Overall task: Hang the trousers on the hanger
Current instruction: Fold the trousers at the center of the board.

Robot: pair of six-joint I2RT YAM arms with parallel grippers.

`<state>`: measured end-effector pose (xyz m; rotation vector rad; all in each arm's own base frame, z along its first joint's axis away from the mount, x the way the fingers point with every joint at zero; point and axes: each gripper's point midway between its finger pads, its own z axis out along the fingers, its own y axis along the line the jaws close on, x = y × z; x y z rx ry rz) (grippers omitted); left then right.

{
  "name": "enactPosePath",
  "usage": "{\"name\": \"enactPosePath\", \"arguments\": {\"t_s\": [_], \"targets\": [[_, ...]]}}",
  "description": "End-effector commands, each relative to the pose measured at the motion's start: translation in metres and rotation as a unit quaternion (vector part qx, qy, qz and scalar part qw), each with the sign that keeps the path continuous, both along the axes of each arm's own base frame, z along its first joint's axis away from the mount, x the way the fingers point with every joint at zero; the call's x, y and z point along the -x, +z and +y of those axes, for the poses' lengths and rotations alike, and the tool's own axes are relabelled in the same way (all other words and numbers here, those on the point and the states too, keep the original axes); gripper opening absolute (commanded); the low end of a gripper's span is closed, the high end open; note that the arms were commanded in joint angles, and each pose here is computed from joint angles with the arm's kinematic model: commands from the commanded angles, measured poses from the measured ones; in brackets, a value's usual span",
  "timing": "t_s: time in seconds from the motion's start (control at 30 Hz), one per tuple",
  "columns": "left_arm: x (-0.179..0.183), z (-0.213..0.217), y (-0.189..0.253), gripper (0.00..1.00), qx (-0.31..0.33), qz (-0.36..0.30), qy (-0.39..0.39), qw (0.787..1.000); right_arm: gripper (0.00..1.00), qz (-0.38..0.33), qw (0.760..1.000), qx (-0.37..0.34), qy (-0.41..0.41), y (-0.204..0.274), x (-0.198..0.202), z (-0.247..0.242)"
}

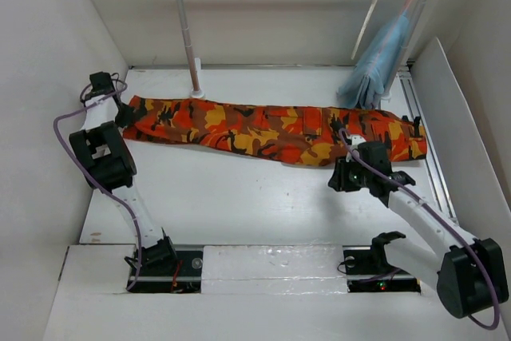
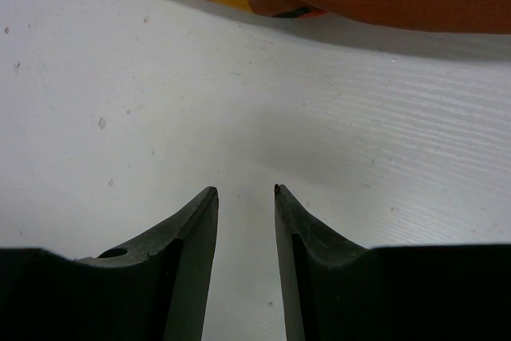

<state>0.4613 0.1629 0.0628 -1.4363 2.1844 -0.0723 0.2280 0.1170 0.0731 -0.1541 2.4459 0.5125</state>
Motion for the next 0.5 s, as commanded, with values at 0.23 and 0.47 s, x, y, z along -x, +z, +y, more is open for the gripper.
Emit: {"name": "enactPosePath", "arguments": {"t_s": [0.23,0.47], "targets": [[0.030,0.031,0.042,0.61,-0.089,0.072,0.009,0.993,0.40,-0.036,0.997,-0.011,0.065,0.017,-0.025,0.023],[0.044,0.029,0.026,0.62,-0.070,0.035,0.015,0.997,0.41,-0.048,0.997,0.000,0.054,0.029,-0.020,0.015]]}}
